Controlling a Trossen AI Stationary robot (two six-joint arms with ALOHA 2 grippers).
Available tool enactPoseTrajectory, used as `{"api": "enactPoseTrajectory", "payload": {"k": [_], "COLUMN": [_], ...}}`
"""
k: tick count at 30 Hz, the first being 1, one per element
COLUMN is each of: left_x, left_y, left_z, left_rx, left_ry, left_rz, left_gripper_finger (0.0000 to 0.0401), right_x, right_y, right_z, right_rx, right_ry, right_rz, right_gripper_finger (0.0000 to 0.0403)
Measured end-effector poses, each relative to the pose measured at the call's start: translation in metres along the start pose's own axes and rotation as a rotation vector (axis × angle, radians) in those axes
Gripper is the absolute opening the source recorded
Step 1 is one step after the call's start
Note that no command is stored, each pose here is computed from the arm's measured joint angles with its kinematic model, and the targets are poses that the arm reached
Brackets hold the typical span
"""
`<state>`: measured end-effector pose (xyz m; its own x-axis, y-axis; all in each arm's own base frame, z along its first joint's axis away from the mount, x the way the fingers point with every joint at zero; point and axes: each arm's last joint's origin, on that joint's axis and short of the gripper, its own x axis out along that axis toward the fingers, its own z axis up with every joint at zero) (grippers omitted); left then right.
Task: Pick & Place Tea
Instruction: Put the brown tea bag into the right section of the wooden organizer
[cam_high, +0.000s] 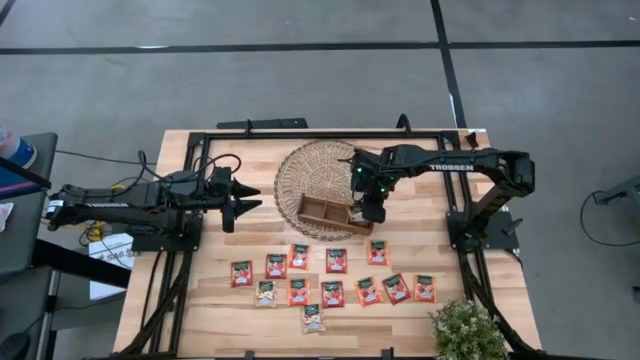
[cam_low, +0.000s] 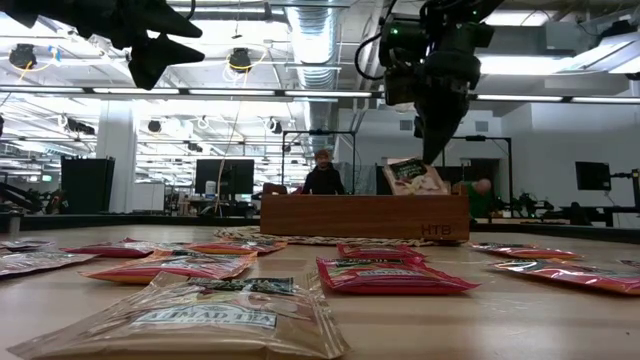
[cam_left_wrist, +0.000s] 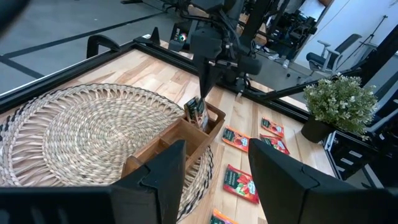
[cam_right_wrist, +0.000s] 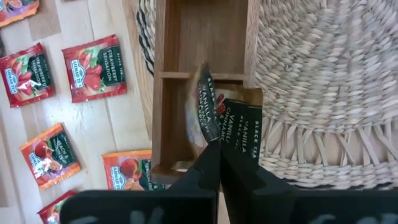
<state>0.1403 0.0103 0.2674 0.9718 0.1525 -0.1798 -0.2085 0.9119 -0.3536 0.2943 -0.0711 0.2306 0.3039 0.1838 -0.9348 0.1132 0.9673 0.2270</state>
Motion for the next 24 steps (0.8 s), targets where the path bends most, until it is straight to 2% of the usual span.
{"api": "enactPoseTrajectory", "payload": {"k": [6, 17, 24], "left_x": [0.000, 0.000, 0.000], "left_y": [0.000, 0.000, 0.000], "left_z": [0.000, 0.000, 0.000], "left_rx": [0.000, 0.013, 0.014], "left_ry": [0.000, 0.000, 0.001], "left_rz": [-0.001, -0.001, -0.003], "left_gripper_finger": [0.0167, 0.0167, 0.0167], "right_x": [-0.002, -0.017, -0.001], "right_y": [0.002, 0.027, 0.040], "right_z": [-0.002, -0.005, -0.009], "right_rx": [0.040, 0.080, 0.132], "right_ry": [0.035, -0.030, -0.055], "right_rz": [-0.001, -0.138, -0.194], "right_gripper_finger": [0.0000, 0.0000, 0.0000]}}
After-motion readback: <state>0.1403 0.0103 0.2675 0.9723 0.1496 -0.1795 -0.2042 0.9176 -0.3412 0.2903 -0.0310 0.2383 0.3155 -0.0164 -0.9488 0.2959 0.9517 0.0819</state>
